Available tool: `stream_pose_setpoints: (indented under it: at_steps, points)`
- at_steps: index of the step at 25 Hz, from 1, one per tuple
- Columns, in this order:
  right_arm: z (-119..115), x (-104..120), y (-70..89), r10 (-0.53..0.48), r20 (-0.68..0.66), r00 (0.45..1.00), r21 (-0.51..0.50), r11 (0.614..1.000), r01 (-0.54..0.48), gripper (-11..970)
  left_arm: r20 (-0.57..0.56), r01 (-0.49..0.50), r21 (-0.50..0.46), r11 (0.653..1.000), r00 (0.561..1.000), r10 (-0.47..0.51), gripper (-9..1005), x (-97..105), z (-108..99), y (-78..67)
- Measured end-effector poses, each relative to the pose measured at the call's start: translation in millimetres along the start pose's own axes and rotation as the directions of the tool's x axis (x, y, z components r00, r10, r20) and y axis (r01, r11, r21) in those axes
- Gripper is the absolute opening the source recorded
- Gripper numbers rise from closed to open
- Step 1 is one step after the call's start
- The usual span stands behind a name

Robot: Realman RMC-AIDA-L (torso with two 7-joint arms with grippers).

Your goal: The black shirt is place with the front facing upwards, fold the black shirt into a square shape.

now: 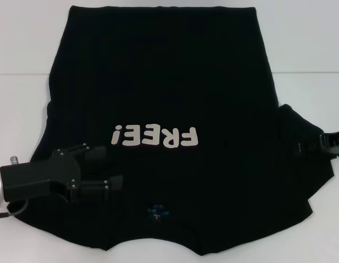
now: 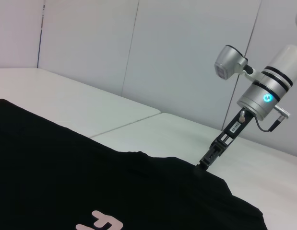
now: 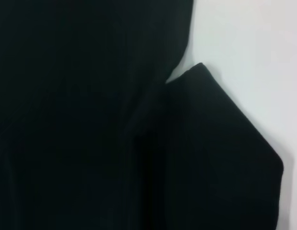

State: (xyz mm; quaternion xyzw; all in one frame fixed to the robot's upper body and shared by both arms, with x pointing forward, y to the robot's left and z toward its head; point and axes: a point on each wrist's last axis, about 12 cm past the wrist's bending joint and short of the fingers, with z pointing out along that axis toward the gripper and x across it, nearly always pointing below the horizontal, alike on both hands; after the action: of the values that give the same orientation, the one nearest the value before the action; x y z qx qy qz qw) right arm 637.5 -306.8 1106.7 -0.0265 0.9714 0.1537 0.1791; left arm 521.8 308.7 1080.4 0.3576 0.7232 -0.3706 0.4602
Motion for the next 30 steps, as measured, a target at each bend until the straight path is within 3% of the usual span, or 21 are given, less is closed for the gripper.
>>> stream_pose_setpoints:
  at_steps: [12,23,28,30]
  points:
    - [-1.3,-4.9,11.5,-0.004,0.011,1.000,-0.071,0.997,0.005,944,0.001,0.004,-0.002,1.000,1.000,-0.004,933,0.2,-0.6,0.4]
    - [-4.0,-5.9,7.6,-0.015,0.006,1.000,-0.045,0.999,0.015,847,-0.001,0.013,-0.005,1.000,1.000,-0.013,934,-0.2,-2.2,1.3]
    - [-3.5,-4.8,6.9,-0.013,0.001,1.000,-0.045,0.999,0.013,627,0.000,0.015,-0.006,1.000,1.000,-0.015,934,0.0,-2.4,1.2]
    - [-3.1,-3.9,6.5,-0.011,-0.001,1.000,-0.045,0.999,0.011,484,0.000,0.015,-0.006,1.000,1.000,-0.015,934,0.3,-2.6,1.1]
